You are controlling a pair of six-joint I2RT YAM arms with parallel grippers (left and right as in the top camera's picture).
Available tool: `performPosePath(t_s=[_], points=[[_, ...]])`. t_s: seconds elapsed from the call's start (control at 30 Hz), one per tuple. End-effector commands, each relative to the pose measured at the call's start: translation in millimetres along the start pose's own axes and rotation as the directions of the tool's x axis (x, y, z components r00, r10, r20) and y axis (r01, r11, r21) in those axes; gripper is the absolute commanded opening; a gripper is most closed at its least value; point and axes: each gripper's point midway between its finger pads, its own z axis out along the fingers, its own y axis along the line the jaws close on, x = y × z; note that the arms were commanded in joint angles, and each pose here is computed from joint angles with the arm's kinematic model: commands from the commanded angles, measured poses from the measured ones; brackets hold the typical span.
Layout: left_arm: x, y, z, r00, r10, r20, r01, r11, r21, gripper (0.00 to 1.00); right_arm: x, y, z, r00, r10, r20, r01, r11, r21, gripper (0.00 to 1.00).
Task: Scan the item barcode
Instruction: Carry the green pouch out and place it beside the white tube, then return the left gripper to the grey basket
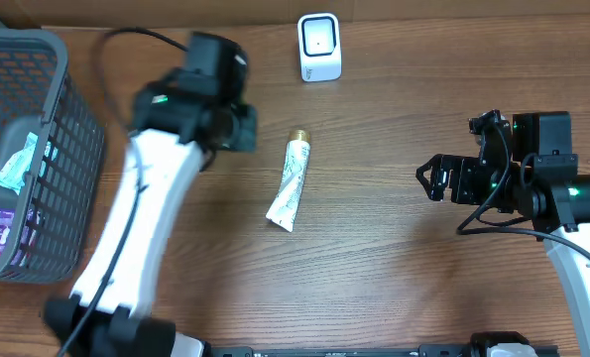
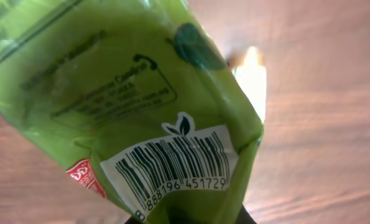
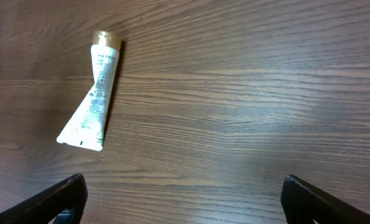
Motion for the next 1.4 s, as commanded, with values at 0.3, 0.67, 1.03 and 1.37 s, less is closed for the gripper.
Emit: performPosePath(t_s=[0.3, 0.67, 1.03, 1.37], points=[[77, -24, 130, 0.865, 0.312, -0.392, -0.276, 0.95, 0.148, 0.05, -6, 3, -4, 1.0, -0.013, 0.021, 0.013, 1.0, 0.001, 1.0], [44, -42, 93, 0.891, 0.291, -0.349, -0.233, 0.952, 0.2, 0.81, -9, 3, -4, 0.999, -0.016, 0.03, 0.016, 1.0, 0.0, 1.0], [-89, 37, -108, 0.984, -0.03, 0.177, 0.023, 0.999, 0.042, 1.0, -9, 3, -4, 0.999, -0.016, 0.031, 0.016, 1.0, -0.001, 1.0], [-48, 262, -189, 0.684, -0.586, 0.435, 0.679, 0.73, -0.085, 1.0, -11, 4, -4, 0.999, -0.02, 0.038, 0.02, 1.0, -0.001, 1.0]])
